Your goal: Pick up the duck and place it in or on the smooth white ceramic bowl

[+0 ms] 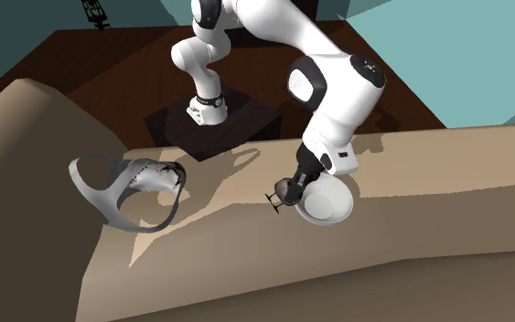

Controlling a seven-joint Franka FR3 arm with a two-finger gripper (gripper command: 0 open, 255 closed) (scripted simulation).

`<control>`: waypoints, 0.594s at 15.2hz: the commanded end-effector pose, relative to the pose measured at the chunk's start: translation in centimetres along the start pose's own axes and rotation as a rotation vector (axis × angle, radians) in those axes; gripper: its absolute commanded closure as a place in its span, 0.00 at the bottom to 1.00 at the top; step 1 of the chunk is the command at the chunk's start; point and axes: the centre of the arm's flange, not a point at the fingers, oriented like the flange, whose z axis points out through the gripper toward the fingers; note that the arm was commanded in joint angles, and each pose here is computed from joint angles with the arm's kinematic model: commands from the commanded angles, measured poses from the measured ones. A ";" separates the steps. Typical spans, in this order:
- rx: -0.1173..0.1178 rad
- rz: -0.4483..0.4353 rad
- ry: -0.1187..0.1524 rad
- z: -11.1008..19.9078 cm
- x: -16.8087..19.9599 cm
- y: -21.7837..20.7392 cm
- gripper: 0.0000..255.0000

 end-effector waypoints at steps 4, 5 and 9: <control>0.000 0.001 0.000 -2.8 4.2 -4.4 1.00; 0.000 0.001 0.000 -3.3 5.0 -5.3 1.00; 0.000 0.001 0.000 -5.4 8.4 -8.9 1.00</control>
